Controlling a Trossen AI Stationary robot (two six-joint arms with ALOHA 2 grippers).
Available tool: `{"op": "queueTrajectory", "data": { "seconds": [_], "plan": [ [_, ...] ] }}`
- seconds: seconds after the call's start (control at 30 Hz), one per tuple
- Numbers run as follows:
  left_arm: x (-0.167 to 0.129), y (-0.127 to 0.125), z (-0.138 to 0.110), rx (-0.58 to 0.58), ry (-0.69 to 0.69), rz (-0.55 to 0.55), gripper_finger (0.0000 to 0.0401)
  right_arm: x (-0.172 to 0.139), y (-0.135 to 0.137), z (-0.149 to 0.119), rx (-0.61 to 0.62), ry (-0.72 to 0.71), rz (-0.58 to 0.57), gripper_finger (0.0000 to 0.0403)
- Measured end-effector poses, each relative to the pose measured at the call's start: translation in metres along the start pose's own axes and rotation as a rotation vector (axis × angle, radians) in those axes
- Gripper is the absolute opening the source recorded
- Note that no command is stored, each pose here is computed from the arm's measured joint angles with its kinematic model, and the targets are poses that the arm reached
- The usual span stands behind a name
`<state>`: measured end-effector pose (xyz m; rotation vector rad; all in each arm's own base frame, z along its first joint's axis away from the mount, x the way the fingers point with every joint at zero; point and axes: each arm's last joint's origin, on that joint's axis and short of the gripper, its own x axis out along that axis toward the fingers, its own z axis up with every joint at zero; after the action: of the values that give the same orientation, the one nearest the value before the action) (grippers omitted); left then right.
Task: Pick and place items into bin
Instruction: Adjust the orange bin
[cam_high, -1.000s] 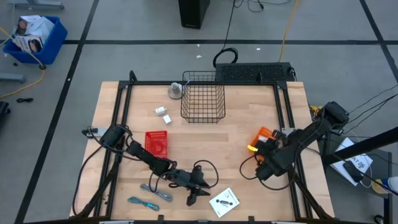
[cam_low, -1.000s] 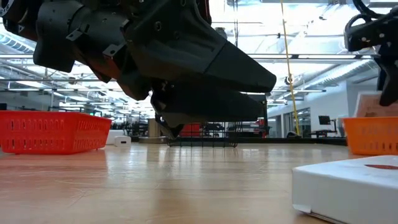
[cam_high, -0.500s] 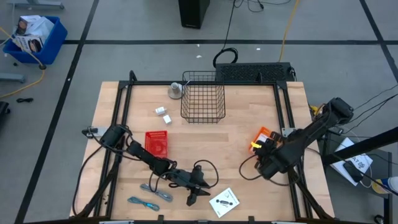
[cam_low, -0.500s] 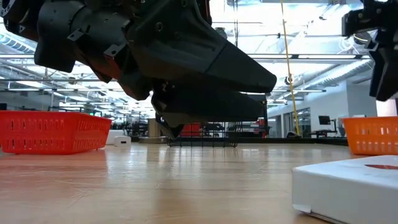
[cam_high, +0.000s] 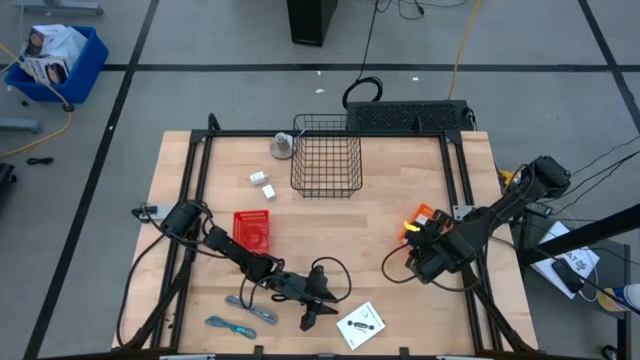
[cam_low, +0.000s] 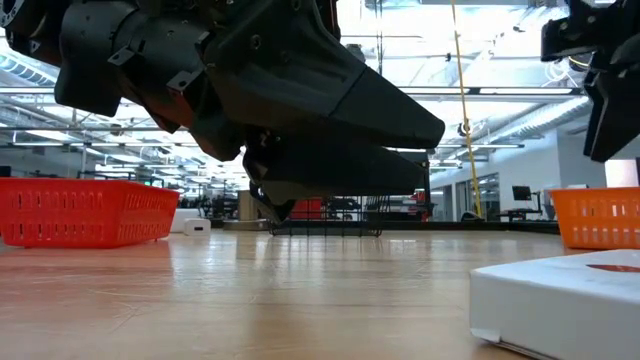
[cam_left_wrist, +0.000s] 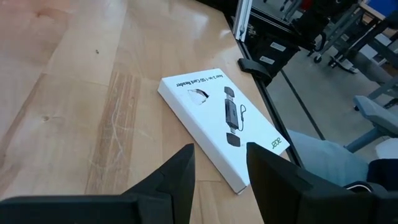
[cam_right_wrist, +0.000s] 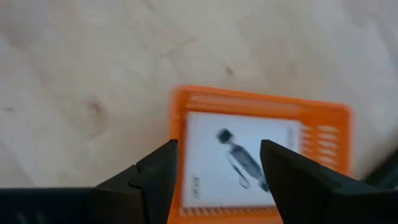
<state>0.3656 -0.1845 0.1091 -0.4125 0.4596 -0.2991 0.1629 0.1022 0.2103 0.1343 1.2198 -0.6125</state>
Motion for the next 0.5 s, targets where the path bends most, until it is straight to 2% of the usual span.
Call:
{"op": "queueTrajectory", "data": {
  "seconds": [0.17, 0.4, 0.5],
  "plan": [
    [0.000, 0.000, 0.000, 0.000, 0.000, 0.000, 0.0147, 0.012, 0.008, 0.004, -0.007, -0.016, 0.098, 0.0219],
    [0.000, 0.000, 0.000, -0.001, 0.000, 0.000, 0.0147, 0.033, 0.000, -0.003, 0.000, 0.023, 0.059, 0.0213],
    [0.000, 0.000, 0.000, -0.001, 0.000, 0.000, 0.0147, 0.041, 0.000, -0.007, 0.001, 0.038, 0.078, 0.0212]
  ]
}}
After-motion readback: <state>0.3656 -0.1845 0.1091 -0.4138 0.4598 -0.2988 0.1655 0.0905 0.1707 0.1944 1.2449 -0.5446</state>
